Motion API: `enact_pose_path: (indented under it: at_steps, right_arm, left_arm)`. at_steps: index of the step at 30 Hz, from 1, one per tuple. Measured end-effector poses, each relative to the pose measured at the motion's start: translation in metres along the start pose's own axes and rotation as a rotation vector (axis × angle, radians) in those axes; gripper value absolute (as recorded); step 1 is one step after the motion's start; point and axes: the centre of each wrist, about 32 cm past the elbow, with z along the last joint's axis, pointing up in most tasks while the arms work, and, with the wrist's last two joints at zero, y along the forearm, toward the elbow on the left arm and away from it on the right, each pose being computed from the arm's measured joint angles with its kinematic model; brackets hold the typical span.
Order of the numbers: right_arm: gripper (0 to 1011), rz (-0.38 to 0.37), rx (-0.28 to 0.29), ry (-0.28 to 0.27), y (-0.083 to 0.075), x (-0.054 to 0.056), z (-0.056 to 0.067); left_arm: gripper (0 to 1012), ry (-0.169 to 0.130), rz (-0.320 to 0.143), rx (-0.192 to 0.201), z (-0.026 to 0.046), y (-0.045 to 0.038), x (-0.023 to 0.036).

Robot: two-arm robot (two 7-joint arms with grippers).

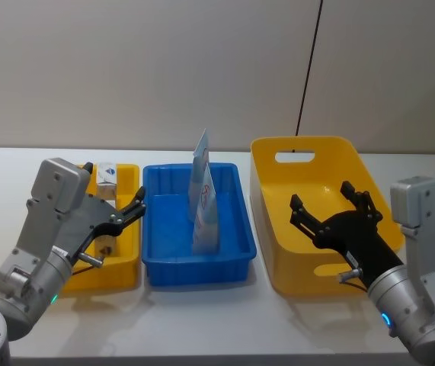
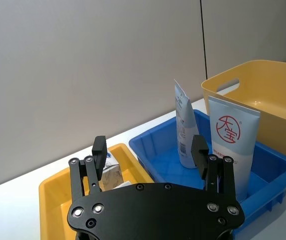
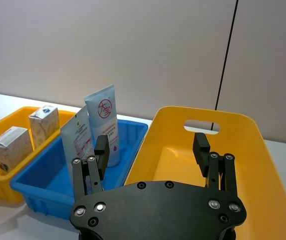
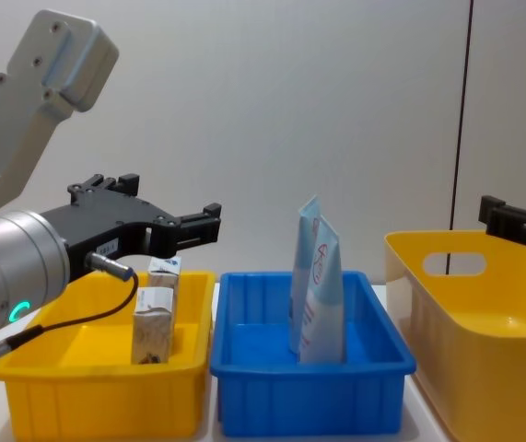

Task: Bimanual collaborative sorting of washing and personal care products

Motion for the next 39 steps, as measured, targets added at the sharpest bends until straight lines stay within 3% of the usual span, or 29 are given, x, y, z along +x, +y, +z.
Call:
enact_pose_path:
  at_steps: [5,14,30,39]
  right_arm:
    - [1003,0.0,0.0,0.0,0.0,0.0,0.0]
    - [1003,0.0,0.0,0.0,0.0,0.0,0.0]
    - [1003,0.0,0.0,0.0,0.0,0.0,0.0]
    - [1003,0.0,0.0,0.0,0.0,0.0,0.0]
  left_arm:
    - [1003,0.0,-0.001,0.004,0.0002,-0.0009,0.0006]
    - [1003,0.01,-0.015,0.068,0.0022,-0.0055,0.0041]
    - [1003,0.07,0.006,0.273,0.0086,-0.0117,0.0069]
    - [1003,0.087,0.015,0.333,0.0099,-0.0162,0.0048]
